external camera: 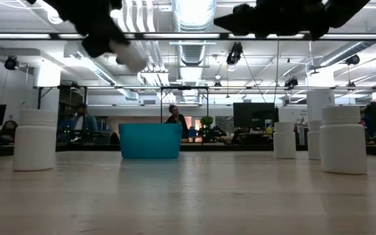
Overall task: Pick and place pill bottles into a basket
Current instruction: Put the white medicine bottle into the blue bin
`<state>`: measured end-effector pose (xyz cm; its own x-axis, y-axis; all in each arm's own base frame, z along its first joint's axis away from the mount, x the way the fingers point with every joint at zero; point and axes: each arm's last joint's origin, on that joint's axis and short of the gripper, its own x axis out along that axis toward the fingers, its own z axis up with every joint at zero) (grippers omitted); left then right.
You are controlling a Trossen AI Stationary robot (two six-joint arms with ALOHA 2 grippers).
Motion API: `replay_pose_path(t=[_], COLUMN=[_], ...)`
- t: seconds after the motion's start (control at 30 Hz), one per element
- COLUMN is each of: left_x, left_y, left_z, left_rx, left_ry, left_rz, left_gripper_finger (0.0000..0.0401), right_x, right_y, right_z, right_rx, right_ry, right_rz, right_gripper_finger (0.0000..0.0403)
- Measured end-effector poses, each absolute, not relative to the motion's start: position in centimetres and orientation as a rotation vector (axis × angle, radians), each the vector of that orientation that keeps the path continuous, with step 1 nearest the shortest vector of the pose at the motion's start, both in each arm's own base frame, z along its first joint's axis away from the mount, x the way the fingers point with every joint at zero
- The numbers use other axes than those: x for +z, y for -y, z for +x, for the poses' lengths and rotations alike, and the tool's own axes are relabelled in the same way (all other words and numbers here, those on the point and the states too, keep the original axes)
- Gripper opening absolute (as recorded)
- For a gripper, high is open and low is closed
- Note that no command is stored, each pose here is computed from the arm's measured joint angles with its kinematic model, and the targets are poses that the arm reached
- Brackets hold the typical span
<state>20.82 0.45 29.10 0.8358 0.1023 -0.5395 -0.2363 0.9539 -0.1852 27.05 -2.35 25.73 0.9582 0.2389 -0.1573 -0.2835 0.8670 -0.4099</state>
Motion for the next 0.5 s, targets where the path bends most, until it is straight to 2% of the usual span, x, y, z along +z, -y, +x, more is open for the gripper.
replay_pose_path(t=[0.17,0.5], left_x=[30.6,29.7], left_y=[-0.4,-0.5], left_z=[21.4,24.2], left_rx=[0.146,0.114], left_ry=[-0.283,-0.077], left_rz=[-0.294,-0.33], left_gripper_finger=[0.0157,0.0157], right_x=[26.5,28.1], right_y=[0.8,-1.7], right_z=[27.4,27.9], right_rx=[0.249,0.016], right_ry=[-0.083,-0.153], right_rz=[-0.557,-0.747], right_gripper_finger=[0.0195,0.0244])
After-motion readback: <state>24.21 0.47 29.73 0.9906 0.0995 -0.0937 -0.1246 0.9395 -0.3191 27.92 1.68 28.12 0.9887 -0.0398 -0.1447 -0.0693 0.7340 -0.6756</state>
